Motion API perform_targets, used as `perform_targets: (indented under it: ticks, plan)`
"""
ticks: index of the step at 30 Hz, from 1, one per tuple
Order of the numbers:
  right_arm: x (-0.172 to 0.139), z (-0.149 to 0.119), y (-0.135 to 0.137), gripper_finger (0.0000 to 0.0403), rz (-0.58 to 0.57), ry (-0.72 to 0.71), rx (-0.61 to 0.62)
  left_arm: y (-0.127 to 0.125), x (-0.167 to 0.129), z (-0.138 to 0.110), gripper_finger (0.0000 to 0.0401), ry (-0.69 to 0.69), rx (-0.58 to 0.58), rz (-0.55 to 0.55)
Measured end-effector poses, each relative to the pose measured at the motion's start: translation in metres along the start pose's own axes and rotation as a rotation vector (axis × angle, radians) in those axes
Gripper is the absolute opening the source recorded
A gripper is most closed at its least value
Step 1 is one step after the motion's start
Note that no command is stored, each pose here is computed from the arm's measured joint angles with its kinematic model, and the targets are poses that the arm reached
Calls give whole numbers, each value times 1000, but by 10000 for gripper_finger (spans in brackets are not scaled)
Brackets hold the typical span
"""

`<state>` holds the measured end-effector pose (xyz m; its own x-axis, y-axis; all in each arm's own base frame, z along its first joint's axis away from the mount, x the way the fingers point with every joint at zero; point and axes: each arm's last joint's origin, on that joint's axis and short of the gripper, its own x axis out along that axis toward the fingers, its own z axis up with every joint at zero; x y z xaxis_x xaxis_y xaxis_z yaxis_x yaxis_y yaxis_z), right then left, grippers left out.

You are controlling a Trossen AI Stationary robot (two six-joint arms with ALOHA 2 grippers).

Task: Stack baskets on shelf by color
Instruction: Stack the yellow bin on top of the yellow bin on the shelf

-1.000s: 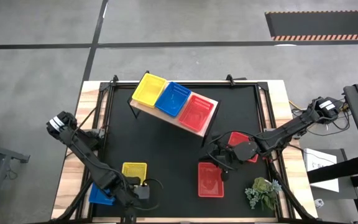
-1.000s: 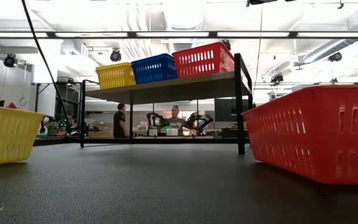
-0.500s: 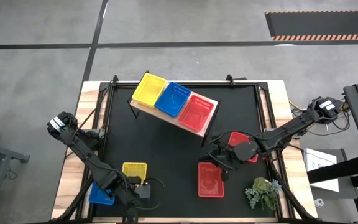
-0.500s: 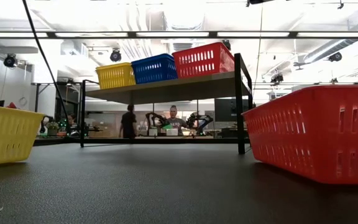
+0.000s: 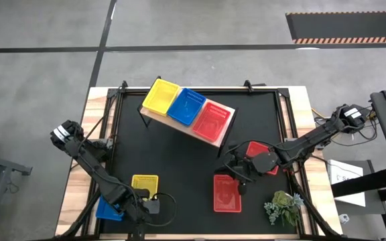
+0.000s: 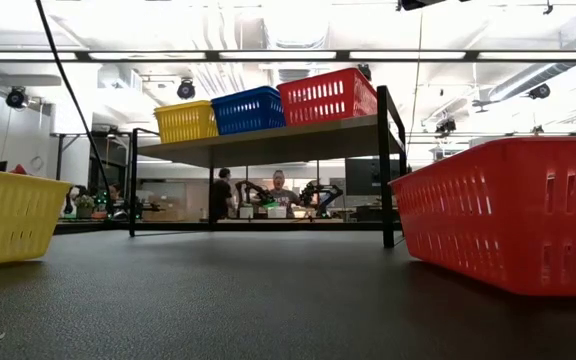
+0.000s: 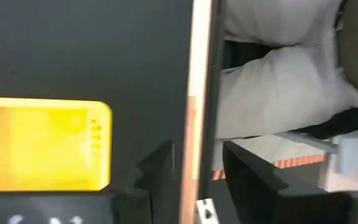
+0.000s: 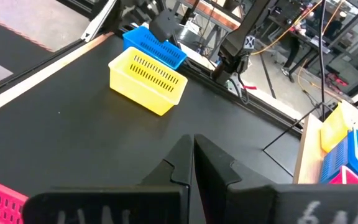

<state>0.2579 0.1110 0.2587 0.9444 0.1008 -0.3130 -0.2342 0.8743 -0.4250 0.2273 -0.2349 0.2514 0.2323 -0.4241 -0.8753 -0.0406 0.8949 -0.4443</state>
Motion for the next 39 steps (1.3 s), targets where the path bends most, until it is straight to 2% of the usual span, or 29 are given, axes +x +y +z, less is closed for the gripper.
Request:
perform_targets:
  ticks: [4,12,17,21,30,34,39]
  plan:
    - [0,-1,0,9,2,6,6,8,8,-5,137,0,9,49]
    - [0,-1,0,9,3,9,6,20,20,-15,139,32,45,99]
    - [0,-1,0,9,3,9,6,25,23,-14,139,-32,95,171]
    - [0,-1,0,9,4,12,5,35,30,-19,139,-33,97,225]
    - [0,-1,0,9,4,12,26,44,48,-23,137,-100,97,146]
    - [0,-1,0,9,4,13,39,44,49,-23,116,-100,98,147]
    - [0,-1,0,9,4,14,39,45,49,-24,54,-97,99,150]
